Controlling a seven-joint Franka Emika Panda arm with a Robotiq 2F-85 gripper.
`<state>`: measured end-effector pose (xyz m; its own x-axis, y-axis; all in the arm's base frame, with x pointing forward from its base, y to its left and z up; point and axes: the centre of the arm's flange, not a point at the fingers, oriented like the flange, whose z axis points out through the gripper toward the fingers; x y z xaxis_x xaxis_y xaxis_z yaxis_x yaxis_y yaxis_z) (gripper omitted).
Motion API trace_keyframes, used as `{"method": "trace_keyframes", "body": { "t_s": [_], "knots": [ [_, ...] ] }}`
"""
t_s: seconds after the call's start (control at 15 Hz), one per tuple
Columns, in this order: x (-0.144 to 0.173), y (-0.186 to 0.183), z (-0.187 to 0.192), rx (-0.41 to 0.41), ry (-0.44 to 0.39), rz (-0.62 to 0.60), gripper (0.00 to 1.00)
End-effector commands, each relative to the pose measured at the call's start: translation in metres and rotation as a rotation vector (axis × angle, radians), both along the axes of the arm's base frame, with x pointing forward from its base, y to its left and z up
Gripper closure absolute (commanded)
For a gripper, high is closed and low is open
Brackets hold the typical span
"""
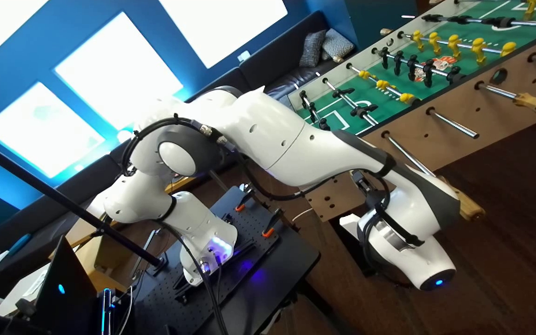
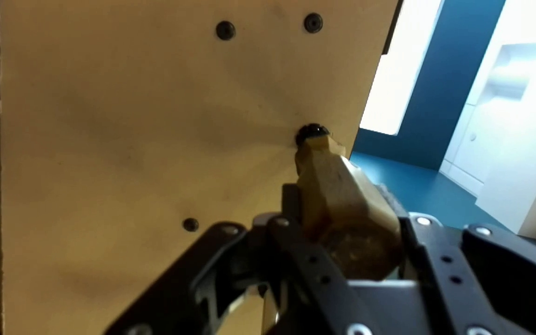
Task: Rotate the first rod forwards
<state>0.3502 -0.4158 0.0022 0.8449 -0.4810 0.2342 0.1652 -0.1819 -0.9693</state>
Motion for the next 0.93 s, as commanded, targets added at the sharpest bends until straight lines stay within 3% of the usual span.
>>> {"method": "trace_keyframes", "body": {
  "t_s": [0.0,0.07,0.33,0.73,0.8,0.87],
  "knots": [
    [0.001,0.004,0.012,0.047,0.055,0.024,0.84],
    [0.002,0.002,0.013,0.082,0.111,0.065,0.84],
    [0.006,-0.002,0.012,0.182,0.208,0.103,0.84],
    [0.006,0.002,0.007,0.276,0.290,0.160,0.84],
    [0.011,-0.006,-0.006,0.183,0.275,0.061,0.59],
    [0.012,-0.006,-0.006,0.188,0.283,0.066,0.59]
  ]
}}
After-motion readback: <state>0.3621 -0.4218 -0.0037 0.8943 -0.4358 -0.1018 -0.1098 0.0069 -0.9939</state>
